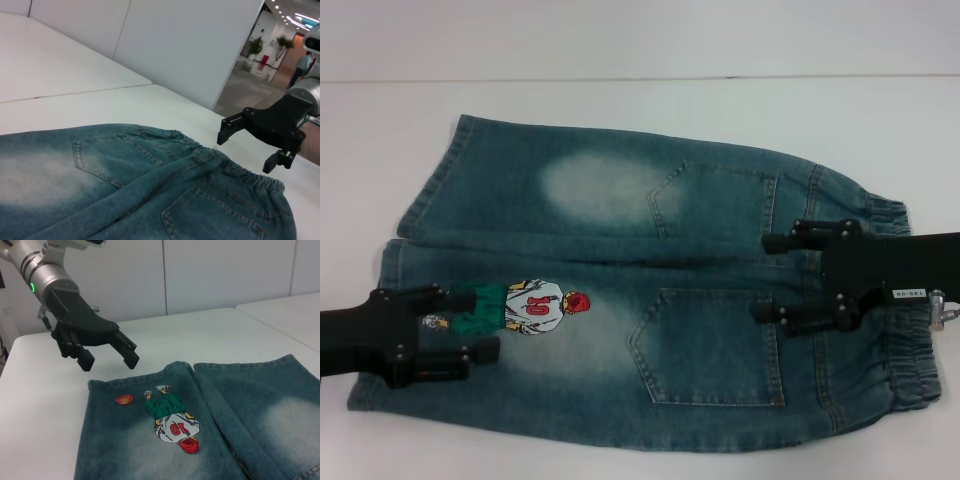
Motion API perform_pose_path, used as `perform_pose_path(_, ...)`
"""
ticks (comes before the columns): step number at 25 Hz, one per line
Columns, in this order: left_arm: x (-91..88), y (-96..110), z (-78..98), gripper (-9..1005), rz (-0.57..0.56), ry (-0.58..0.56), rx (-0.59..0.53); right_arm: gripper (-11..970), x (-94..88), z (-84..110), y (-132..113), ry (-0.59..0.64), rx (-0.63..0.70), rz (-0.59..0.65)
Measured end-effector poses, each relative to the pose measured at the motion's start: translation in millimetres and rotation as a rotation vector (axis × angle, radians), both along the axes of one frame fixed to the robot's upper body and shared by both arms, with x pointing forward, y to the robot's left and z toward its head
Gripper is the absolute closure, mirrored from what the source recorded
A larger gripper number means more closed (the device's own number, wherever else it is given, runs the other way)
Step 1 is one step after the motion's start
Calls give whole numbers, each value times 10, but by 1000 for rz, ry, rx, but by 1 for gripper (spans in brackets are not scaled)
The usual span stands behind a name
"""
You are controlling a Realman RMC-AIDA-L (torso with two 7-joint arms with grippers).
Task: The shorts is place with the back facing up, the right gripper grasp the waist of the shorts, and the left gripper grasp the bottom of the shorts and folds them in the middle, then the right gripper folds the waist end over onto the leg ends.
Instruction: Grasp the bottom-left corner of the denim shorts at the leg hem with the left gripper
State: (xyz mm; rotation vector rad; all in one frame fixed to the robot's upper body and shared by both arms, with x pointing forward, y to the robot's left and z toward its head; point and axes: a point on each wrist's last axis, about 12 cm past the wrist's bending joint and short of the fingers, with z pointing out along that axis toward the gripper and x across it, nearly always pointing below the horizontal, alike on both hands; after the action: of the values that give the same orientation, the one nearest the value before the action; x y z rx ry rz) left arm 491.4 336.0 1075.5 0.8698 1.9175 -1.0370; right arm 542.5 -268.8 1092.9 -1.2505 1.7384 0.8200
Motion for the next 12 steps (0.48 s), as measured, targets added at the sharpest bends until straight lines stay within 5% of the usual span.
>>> perform_pose_path(12,14,13,-18,136,9,9,22,47,10,-1,54,-21,9,12)
